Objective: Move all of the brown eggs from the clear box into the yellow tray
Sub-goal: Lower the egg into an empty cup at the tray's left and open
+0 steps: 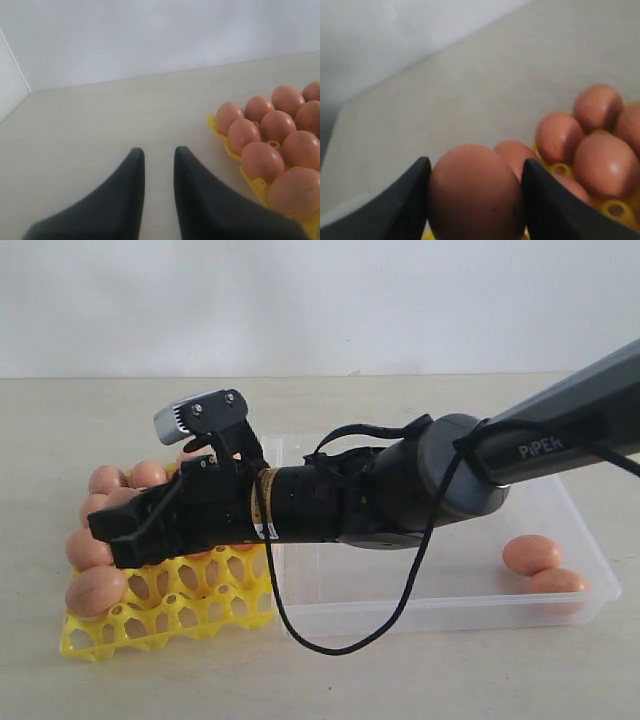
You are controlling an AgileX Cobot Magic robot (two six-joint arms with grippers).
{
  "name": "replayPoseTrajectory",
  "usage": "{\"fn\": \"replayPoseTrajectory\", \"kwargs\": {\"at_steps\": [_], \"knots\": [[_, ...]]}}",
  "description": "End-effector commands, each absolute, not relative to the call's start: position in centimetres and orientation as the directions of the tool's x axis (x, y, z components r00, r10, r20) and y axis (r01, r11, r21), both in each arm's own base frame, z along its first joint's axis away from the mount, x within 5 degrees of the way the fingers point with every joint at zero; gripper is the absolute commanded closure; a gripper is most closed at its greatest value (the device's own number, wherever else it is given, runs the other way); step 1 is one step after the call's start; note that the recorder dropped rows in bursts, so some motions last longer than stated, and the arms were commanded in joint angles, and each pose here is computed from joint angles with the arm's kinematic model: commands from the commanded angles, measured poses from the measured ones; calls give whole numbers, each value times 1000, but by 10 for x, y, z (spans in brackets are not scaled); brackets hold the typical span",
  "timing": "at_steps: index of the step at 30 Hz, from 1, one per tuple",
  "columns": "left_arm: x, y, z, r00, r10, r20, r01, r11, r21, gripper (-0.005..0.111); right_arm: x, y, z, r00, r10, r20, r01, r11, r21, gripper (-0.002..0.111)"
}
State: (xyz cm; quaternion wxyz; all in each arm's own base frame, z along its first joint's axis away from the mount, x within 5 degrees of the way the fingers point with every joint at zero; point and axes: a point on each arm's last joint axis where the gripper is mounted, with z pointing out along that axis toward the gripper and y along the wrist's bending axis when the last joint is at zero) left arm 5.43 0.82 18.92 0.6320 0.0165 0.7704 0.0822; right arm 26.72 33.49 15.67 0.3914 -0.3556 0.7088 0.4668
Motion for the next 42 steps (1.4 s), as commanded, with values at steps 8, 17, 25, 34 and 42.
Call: {"fn": "replayPoseTrajectory", "kwargs": {"at_steps": [8, 17, 25, 34, 42], "knots": [[54, 8, 188, -199, 127, -972, -73, 987, 144, 85, 262, 336, 129, -506, -219, -834, -846, 311, 432, 109], [54, 8, 188, -199, 127, -972, -73, 987, 144, 85, 258, 340, 128, -450, -228, -863, -877, 296, 379, 109], [54, 8, 188, -199, 127, -972, -73, 987, 144, 85, 263, 340, 129, -462, -183, -868, -860, 333, 388, 109], [54, 8, 188, -199, 127, -972, -73, 987, 144, 85, 261, 342, 119, -481, -218, -850, -849, 360, 388, 109], [54, 8, 188, -199, 127, -972, -73, 987, 144, 85, 265, 347, 114, -501, -205, -841, -832, 383, 402, 109]]}}
